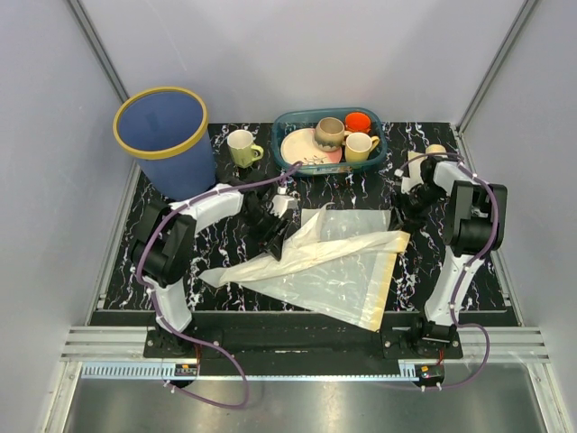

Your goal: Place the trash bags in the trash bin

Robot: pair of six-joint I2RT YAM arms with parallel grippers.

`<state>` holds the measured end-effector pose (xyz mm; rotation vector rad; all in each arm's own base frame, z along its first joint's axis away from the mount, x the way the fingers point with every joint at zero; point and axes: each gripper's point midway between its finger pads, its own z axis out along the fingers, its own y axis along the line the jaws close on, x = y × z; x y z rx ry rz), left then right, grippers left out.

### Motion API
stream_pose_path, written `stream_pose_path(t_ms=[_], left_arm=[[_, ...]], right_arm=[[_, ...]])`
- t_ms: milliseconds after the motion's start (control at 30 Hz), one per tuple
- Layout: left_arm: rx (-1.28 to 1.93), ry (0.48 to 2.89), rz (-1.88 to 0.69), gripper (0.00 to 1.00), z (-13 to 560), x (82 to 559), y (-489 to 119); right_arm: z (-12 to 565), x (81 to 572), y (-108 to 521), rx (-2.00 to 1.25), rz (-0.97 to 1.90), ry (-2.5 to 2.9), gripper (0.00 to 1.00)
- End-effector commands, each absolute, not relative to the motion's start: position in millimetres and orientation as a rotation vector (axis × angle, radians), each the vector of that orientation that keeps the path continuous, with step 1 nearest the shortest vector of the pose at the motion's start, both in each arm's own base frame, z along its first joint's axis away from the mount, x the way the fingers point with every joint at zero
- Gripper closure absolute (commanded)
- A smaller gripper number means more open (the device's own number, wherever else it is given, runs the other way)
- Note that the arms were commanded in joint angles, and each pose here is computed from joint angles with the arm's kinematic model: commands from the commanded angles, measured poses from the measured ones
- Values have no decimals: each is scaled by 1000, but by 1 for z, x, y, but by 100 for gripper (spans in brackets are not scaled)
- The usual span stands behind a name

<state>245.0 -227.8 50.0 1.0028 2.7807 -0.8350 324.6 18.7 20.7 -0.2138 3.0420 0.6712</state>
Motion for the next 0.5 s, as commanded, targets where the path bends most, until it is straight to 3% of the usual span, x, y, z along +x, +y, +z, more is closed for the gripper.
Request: stream_pose_path(t_ms=[0, 33, 67, 100, 167, 233, 300, 467], left_arm=[[983, 2743, -1000, 43, 56, 237, -245], [977, 2748, -1006, 56, 55, 234, -245], [974, 2747, -1008, 62, 56, 234, -245], [968, 2751, -1005, 66, 55, 234, -244], [953, 2729, -930, 73, 59, 238, -238], [918, 2659, -770, 91, 72, 253, -227], [883, 2632, -635, 97, 77, 256, -211], [923, 2432, -211, 100, 112, 264, -169]], right_arm=[[13, 320, 28, -281, 713, 3050, 60], [10, 320, 24, -292, 672, 3061, 67], [7, 322, 22, -299, 648, 3058, 76], [4, 321, 19, -302, 625, 3069, 98], [1, 323, 14, -331, 588, 3061, 100], [1, 320, 5, -369, 490, 3056, 100], [-4, 320, -7, -394, 378, 3046, 100], [-1, 320, -13, -439, 318, 3024, 100]])
